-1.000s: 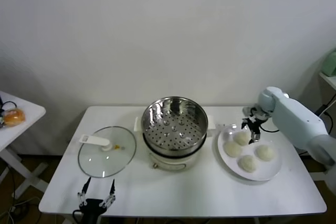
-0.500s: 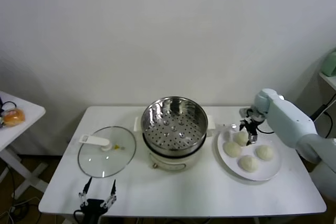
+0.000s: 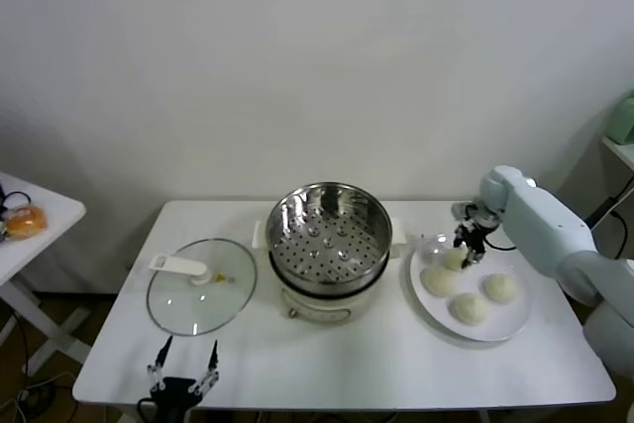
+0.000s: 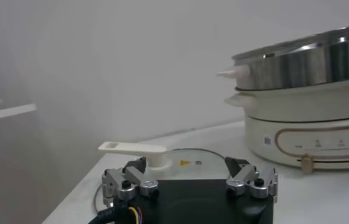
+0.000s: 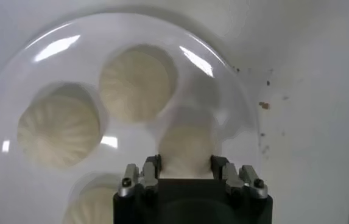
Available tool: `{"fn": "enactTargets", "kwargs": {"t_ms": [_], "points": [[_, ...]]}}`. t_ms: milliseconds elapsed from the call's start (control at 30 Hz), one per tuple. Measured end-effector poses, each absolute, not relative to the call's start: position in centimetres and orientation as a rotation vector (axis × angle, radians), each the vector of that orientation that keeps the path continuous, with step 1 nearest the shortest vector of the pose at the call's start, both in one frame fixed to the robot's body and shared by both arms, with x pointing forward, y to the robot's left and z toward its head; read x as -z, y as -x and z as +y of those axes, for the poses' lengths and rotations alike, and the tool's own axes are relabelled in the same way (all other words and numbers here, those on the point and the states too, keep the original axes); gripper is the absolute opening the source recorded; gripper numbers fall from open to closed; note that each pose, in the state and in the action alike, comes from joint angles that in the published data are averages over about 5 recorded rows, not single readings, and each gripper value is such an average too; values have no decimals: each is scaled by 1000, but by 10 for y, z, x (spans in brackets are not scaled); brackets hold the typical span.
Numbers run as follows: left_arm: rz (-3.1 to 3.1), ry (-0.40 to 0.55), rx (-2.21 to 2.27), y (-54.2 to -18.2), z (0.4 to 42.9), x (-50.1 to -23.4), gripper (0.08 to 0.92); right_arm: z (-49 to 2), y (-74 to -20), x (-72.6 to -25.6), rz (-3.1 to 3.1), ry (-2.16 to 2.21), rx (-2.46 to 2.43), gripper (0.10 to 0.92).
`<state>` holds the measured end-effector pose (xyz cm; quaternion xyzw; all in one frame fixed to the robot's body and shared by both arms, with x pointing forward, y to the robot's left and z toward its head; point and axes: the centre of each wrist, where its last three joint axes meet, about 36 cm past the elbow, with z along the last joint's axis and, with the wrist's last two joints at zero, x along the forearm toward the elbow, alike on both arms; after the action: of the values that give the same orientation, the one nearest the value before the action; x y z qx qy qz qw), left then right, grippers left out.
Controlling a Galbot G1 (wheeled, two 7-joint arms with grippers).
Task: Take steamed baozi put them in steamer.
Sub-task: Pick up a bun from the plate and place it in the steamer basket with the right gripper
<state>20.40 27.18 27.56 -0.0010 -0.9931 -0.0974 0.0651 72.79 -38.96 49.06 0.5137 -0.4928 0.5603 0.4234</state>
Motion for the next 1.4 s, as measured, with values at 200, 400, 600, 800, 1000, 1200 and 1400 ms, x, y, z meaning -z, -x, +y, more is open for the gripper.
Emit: {"fn": "enactTargets", "kwargs": {"t_ms": [200, 400, 600, 800, 1000, 1200, 1400], "points": [[-3003, -6, 305, -203, 273, -278, 823, -368, -735, -562, -1242, -1352, -1554, 568], [-3005, -7, 307, -202, 272, -281, 823, -320, -733, -640, -1238, -1471, -1738, 568], [-3004, -8, 316, -201, 271, -280, 823, -258, -718, -694, -1157, -1627, -1924, 565], [-3008, -8, 326, -200, 270, -280, 823, -199, -706, -706, -980, -1782, -2093, 567], [-3015, -10, 329, -202, 270, -281, 823, -148, -708, -693, -748, -1888, -2258, 568], [-3019, -9, 333, -203, 270, -282, 823, -115, -721, -665, -558, -1949, -2356, 568], [-3016, -7, 338, -203, 270, -279, 823, -94, -735, -641, -446, -1987, -2407, 568]]}}
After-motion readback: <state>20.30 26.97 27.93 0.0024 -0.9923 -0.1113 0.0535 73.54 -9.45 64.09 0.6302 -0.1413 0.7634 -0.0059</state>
